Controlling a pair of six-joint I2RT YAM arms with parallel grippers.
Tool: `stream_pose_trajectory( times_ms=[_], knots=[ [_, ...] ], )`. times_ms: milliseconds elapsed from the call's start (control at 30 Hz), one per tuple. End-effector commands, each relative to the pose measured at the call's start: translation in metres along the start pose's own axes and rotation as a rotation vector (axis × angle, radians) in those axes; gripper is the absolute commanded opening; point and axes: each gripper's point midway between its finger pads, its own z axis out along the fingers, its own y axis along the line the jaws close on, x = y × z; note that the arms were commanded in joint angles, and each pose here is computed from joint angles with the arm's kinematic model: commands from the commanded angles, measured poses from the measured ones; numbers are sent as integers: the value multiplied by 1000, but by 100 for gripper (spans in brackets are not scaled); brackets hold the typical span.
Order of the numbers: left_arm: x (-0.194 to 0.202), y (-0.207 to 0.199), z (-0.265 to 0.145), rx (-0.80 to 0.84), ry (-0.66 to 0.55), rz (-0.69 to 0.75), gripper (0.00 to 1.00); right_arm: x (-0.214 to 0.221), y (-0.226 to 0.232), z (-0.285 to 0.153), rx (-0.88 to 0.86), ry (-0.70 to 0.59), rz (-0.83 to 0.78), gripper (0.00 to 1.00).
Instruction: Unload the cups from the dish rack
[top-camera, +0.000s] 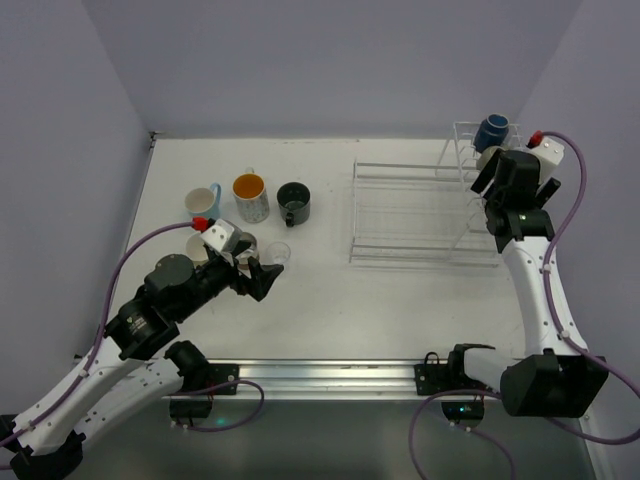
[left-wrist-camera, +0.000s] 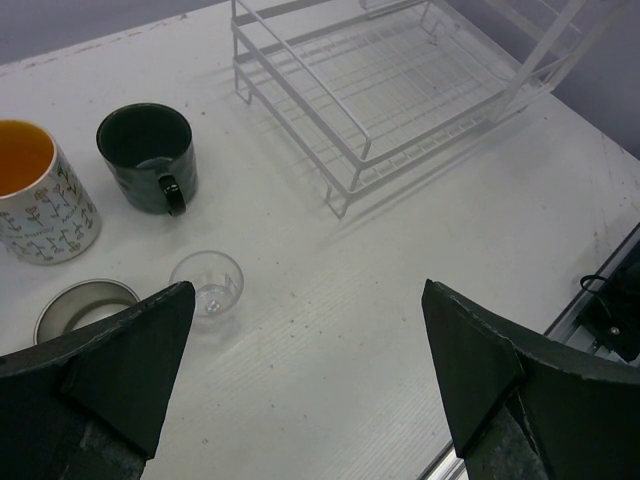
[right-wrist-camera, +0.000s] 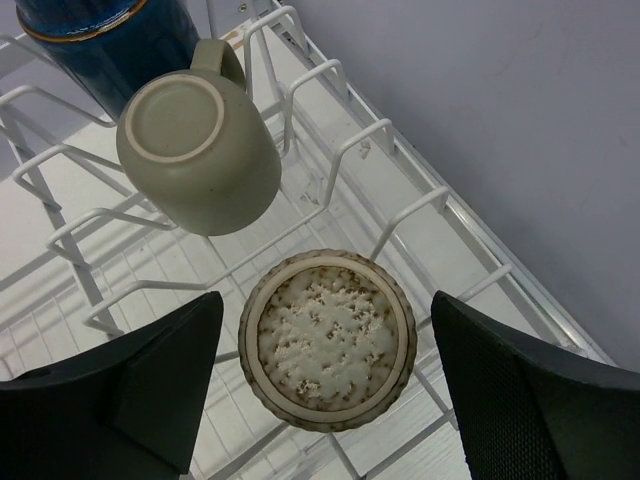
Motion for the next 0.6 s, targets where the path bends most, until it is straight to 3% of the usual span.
stream_pose_trajectory(
  times_ms=[0, 333, 500, 567],
  knots=[
    [-11, -3, 2, 20, -40, 17, 100, 2, -4, -3, -3, 0, 32, 88],
    [-12, -2, 1, 13, -44, 17, 100, 18, 5, 8, -13, 64, 43, 85],
    [-13, -1, 0, 8, -51, 16, 100, 20, 2, 10, 14, 82, 43, 71],
    [-13, -1, 0, 7, -51, 15, 100, 19, 2, 8, 13, 79, 46, 71]
  ],
)
